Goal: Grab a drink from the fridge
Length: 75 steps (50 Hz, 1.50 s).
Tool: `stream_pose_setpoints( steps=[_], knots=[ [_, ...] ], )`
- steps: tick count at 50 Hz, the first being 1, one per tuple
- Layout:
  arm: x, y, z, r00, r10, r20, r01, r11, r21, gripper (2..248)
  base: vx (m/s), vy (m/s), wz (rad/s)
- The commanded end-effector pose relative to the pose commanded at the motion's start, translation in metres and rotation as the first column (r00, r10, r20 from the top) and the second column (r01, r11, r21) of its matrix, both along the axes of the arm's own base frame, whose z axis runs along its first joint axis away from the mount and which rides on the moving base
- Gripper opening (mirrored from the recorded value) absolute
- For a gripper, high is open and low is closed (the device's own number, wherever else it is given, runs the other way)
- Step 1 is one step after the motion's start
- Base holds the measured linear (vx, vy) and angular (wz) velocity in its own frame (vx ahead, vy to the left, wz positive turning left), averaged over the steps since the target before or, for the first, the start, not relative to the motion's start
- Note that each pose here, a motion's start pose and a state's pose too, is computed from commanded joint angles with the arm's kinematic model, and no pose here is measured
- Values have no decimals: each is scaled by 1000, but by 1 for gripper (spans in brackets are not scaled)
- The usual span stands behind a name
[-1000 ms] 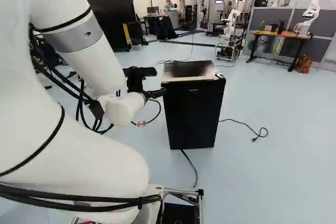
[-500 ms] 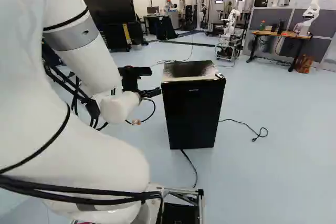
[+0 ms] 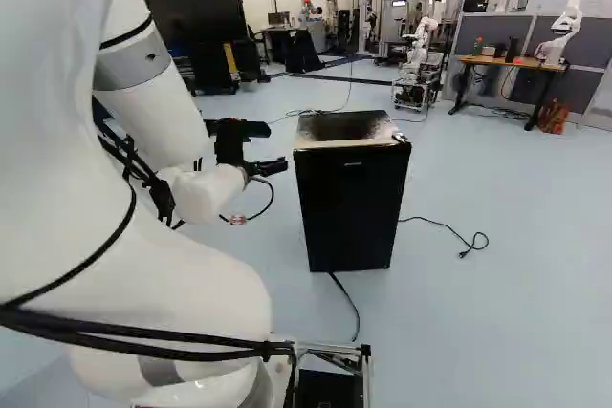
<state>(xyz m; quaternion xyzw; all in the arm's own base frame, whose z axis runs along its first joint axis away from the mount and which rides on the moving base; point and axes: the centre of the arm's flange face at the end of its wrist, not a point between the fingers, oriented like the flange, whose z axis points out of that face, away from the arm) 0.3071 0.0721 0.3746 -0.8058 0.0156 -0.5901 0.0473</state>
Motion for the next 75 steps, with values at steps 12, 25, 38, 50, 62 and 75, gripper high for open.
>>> stream_pose_setpoints(
  steps=[12,25,38,50,62,75],
  knots=[
    [2,9,3,999,-44,33,43,999,30,247,0,0,0],
    [4,18,0,994,-92,58,89,995,49,247,0,0,0],
    [5,27,-8,987,-141,74,137,989,56,247,0,0,0],
    [6,36,-15,978,-186,88,182,982,56,247,0,0,0],
    [5,45,-24,967,-231,103,227,973,50,247,0,0,0],
    [3,54,-34,955,-273,114,271,962,36,247,0,0,0]
  ],
)
